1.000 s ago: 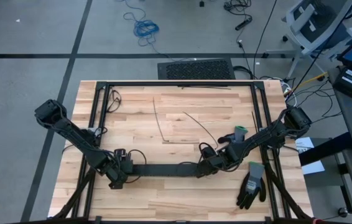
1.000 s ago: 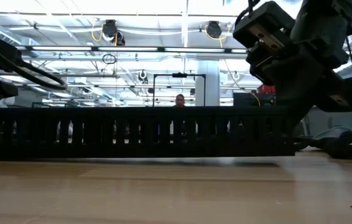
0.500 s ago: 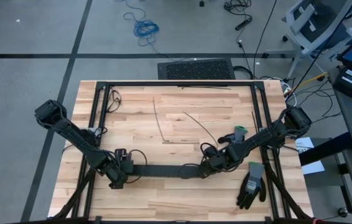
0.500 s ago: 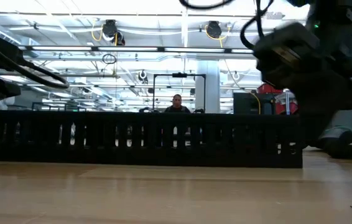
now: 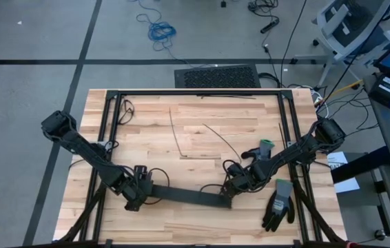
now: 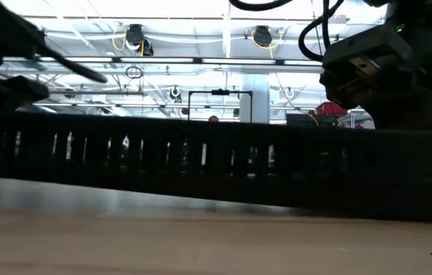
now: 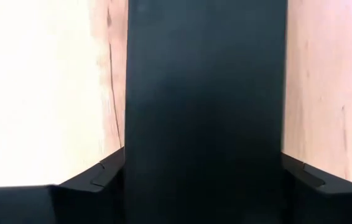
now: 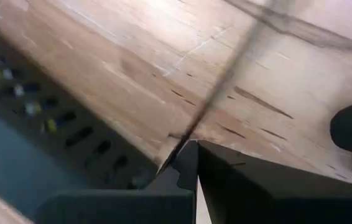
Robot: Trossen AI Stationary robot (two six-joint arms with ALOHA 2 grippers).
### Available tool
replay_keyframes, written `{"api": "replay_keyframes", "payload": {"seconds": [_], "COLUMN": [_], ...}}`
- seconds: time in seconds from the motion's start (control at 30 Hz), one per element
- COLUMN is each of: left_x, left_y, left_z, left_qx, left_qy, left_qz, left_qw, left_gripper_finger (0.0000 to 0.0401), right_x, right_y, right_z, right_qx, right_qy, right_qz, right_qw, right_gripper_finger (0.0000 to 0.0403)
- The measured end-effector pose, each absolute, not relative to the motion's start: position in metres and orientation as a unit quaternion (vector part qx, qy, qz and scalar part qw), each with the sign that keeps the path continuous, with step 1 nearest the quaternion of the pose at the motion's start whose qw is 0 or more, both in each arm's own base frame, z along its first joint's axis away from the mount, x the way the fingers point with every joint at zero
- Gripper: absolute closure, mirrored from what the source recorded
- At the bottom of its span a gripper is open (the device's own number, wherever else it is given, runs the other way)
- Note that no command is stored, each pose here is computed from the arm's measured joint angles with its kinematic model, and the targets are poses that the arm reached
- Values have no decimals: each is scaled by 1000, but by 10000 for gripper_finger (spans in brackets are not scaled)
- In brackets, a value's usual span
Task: Ziptie cables
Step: Close the black cable duct
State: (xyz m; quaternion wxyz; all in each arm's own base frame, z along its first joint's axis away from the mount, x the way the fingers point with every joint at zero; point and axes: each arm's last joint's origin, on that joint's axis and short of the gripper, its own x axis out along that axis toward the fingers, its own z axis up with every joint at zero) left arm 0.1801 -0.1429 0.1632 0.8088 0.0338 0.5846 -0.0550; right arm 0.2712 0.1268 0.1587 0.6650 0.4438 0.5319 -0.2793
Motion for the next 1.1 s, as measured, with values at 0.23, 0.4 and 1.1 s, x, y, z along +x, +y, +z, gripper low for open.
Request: {"api": "replay_keyframes", "payload": {"seconds": [0.23,0.4,1.1], "left_x": [188,190,150], "left_y": [-136,-126,-108], "left_z": [166,176,201], "left_qx": [9,17,89], "left_qy": [590,623,693], "left_qz": [-53,-24,-3], "left_qw": [805,782,715], "left_gripper_finger": [97,80,295], "right_x": [271,271,263], "right_y": [127,127,131], "right_z": [159,158,157], "right_qx": [434,426,390], "right_qy": [537,541,567], "right_qz": [-272,-266,-263], "right_qw": [671,675,676], "right_gripper_finger": [403,403,403]}}
